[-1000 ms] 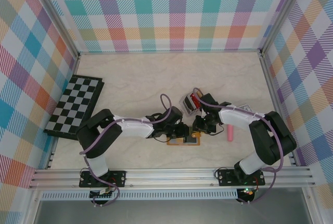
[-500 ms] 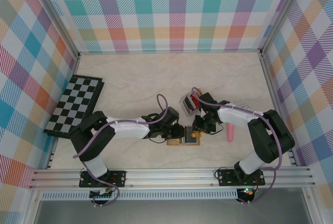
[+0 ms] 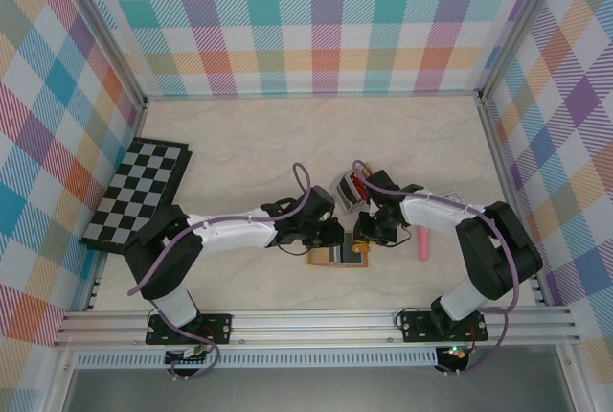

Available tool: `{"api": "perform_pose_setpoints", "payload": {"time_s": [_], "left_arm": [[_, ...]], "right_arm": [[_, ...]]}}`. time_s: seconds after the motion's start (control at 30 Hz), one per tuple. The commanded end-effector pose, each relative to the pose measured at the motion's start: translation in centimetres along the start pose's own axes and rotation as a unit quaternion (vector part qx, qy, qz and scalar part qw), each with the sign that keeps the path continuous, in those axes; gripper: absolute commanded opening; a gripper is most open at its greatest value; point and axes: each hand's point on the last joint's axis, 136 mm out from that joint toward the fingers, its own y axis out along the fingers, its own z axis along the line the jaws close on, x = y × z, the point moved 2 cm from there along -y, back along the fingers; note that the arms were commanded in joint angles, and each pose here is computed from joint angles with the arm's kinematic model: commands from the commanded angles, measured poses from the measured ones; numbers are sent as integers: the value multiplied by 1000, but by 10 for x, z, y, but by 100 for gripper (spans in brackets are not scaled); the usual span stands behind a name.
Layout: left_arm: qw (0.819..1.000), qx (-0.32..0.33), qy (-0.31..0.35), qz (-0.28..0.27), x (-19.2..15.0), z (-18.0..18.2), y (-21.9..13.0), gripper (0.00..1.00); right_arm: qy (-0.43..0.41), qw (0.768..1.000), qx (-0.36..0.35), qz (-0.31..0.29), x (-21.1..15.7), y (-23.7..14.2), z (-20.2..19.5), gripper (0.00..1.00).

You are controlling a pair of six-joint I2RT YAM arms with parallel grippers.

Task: Put the credit cards into the card holder
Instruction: Insert the credit card into the card slot.

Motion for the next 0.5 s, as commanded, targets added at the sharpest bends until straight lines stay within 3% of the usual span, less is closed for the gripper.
{"api": "perform_pose_setpoints", "payload": {"time_s": [0.0,0.47], "left_arm": [[1000,-2,-12,20,-3,-1,13,14],[996,53,-40,57,-20,28,38,16]], "right_arm": [[1,1000,-12,11,-4,7,-3,30],[2,1000,-19,16,-6,11,-7,30]]}}
